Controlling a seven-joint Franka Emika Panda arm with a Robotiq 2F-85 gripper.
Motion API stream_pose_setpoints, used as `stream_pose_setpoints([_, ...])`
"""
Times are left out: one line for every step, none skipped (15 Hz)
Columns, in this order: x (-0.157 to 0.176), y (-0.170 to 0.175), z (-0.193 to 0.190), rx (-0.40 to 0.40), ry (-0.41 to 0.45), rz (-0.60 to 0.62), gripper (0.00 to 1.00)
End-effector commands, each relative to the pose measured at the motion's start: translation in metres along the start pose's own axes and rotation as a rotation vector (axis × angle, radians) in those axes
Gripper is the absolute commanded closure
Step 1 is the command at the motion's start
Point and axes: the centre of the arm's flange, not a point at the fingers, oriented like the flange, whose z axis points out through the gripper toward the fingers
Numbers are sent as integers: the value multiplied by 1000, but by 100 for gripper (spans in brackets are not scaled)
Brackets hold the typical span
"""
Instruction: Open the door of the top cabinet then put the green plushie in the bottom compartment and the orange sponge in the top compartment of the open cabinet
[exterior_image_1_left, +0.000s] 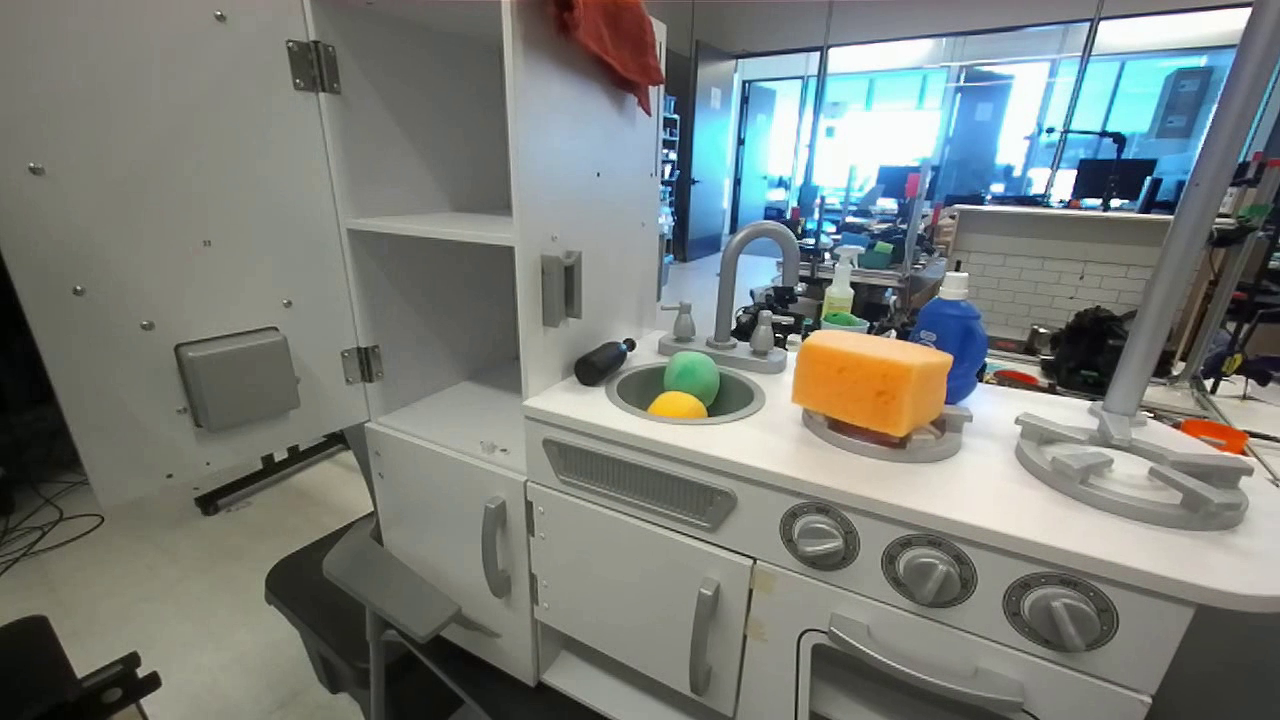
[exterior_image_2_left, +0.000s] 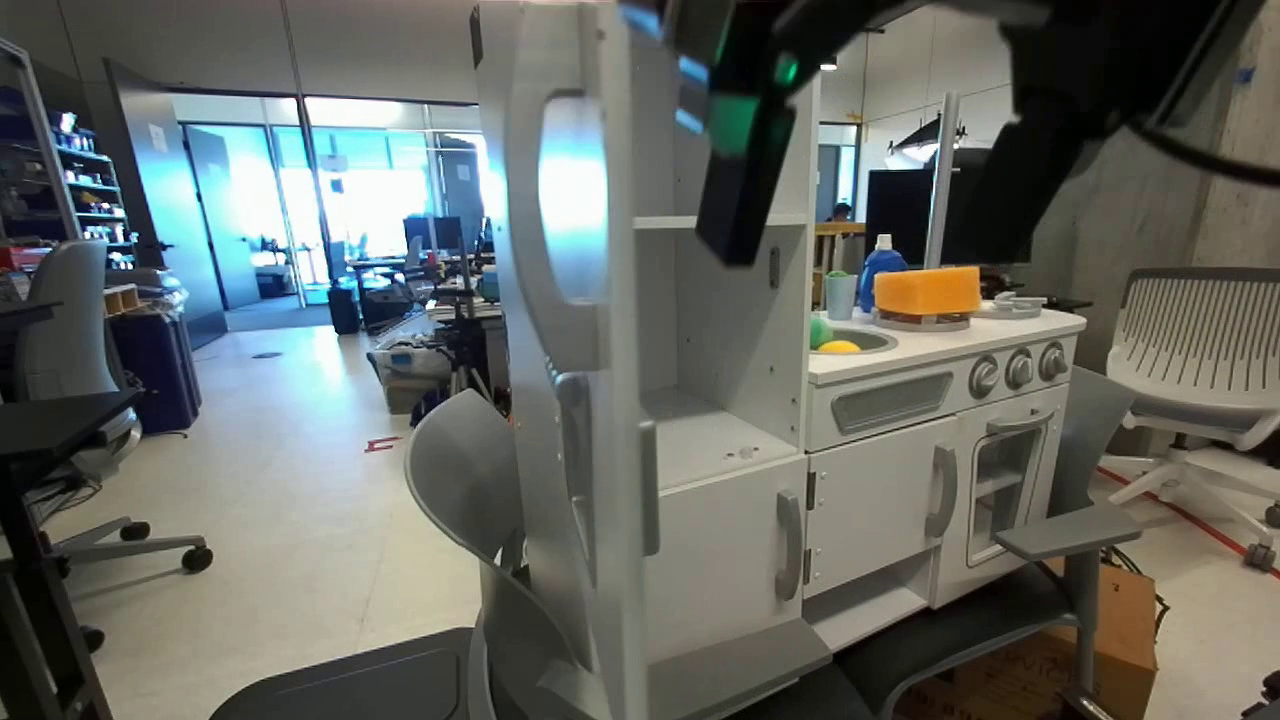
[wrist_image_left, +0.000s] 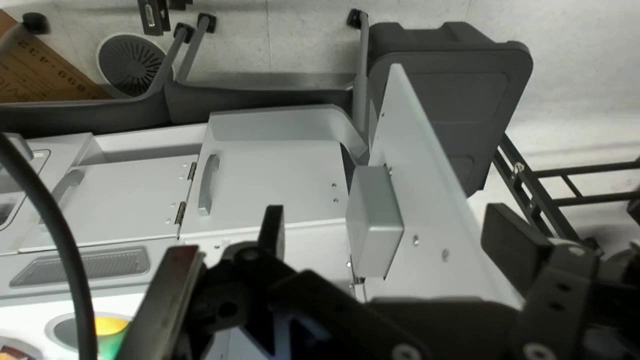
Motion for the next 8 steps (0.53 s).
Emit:
stream_pose_setpoints([-5, 29, -57, -22, 83, 35, 0])
stream_pose_setpoints([0, 37, -64, -42, 87, 48, 0])
stream_pose_setpoints([7, 47, -71, -68, 89, 56, 0])
stream_pose_setpoints([21, 63, -73, -103, 77, 47, 0])
stream_pose_setpoints([38, 83, -71, -126, 69, 42, 0])
stream_pose_setpoints([53, 100, -73, -150, 57, 32, 0])
stream_pose_setpoints([74, 122, -61, -169, 38, 25, 0])
stream_pose_setpoints([93, 139, -54, -179, 19, 32, 0])
